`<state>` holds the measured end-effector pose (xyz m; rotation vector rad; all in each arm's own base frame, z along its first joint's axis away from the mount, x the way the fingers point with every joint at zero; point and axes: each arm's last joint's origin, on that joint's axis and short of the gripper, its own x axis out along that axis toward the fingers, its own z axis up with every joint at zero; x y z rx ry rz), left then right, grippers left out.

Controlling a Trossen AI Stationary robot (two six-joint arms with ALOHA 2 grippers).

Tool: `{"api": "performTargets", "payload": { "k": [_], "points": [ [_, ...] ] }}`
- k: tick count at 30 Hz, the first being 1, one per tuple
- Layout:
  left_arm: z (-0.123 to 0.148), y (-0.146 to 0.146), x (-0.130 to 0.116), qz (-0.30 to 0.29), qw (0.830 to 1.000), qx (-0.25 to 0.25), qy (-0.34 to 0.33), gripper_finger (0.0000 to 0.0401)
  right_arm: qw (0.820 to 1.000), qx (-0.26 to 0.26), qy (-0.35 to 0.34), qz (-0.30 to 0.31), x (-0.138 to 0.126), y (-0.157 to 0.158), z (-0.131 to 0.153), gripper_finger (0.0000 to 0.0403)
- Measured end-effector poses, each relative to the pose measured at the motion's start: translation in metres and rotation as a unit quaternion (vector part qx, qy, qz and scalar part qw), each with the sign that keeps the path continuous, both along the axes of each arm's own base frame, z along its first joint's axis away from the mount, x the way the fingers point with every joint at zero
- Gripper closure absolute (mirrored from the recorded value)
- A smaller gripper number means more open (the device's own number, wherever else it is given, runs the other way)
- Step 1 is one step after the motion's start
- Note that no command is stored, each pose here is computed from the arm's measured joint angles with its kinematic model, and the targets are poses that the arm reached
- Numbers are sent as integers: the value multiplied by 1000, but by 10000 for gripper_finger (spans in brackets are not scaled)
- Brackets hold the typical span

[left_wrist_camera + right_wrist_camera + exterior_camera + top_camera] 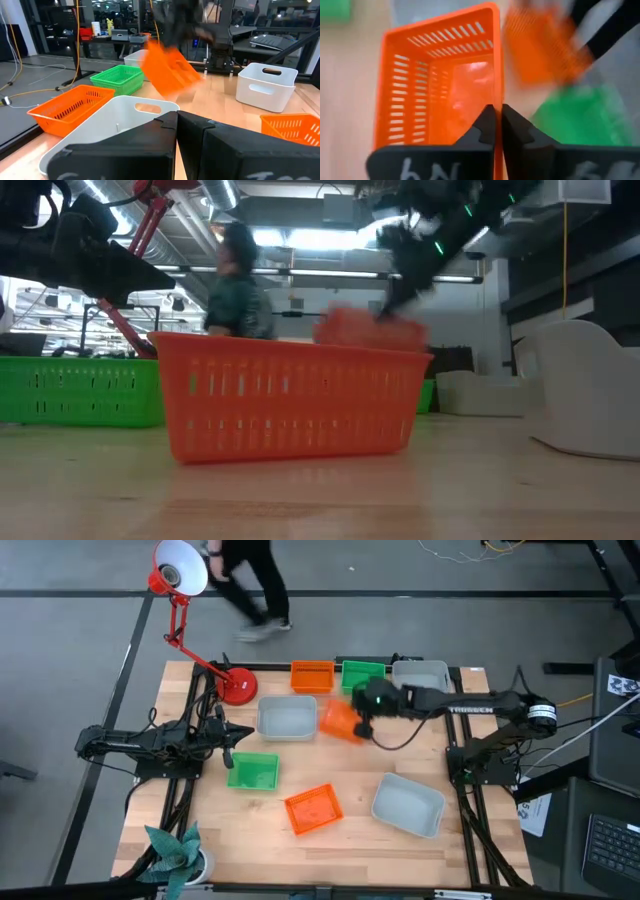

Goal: Stack baskets by color
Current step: Stack the middle orange bin on the top orange bin

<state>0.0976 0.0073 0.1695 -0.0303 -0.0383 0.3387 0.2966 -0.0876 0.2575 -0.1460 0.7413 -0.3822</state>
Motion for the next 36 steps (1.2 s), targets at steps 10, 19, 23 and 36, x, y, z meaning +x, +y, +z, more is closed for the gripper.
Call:
{"api": "performTargets", "payload": {
  "k": [10,19,23,36],
  "points": [
    [0,0,0,0,1000,4,1,401,959,-151,-240,17,25,-65,181,399],
    [0,0,0,0,1000,4,2,401,980,-43,-184,63,80,-149,179,399],
    [0,0,0,1,1000,4,1,401,993,-2,-113,44,98,-186,123,399],
    [0,0,0,1,1000,4,2,401,995,92,21,38,92,-251,8,400]
  ]
}}
